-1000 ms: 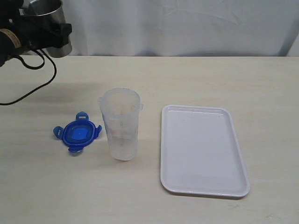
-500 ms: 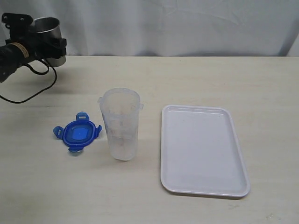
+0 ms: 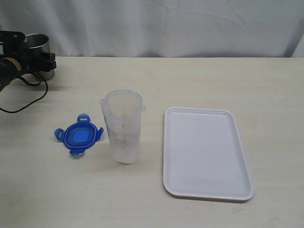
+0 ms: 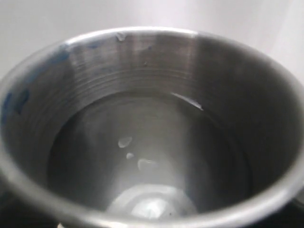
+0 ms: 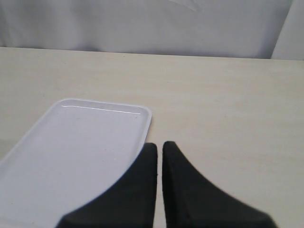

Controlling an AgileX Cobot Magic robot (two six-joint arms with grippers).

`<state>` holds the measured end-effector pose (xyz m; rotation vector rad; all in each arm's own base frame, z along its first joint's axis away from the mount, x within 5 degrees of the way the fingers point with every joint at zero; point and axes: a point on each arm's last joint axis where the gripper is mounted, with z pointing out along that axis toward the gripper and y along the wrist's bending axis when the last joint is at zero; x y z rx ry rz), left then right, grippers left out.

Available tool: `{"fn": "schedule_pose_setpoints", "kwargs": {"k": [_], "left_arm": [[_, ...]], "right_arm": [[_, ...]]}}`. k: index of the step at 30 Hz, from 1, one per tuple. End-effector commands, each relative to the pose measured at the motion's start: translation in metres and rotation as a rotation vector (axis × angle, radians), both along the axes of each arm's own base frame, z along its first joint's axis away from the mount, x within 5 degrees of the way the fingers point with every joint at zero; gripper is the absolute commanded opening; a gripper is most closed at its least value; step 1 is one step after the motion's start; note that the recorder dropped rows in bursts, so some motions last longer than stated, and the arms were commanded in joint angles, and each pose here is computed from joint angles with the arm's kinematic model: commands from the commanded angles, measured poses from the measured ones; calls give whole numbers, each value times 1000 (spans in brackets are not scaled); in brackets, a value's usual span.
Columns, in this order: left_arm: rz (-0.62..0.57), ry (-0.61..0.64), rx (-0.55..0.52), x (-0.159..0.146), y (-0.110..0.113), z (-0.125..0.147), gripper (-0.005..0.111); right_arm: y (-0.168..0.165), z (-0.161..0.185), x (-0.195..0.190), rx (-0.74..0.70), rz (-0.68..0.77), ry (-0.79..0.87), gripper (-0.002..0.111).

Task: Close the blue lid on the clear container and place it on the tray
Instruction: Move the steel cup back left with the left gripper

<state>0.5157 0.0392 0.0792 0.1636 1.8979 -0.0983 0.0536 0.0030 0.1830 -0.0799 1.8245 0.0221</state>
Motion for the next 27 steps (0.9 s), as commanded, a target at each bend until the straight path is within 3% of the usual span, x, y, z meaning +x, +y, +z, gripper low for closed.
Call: {"fn": "schedule_pose_setpoints", "kwargs": {"k": [1,15,27], "left_arm": [[-37,-104,-2,6,-2,20,0],[-92,-89,36,4,-3,11,0],[-77,-74,-39,4,-3,2,0]], "right_arm": [[0,-1,0,3,-3,-1,4],[0,-1,0,3,-3,-1,4],[0,-1,0,3,-3,-1,4]]}}
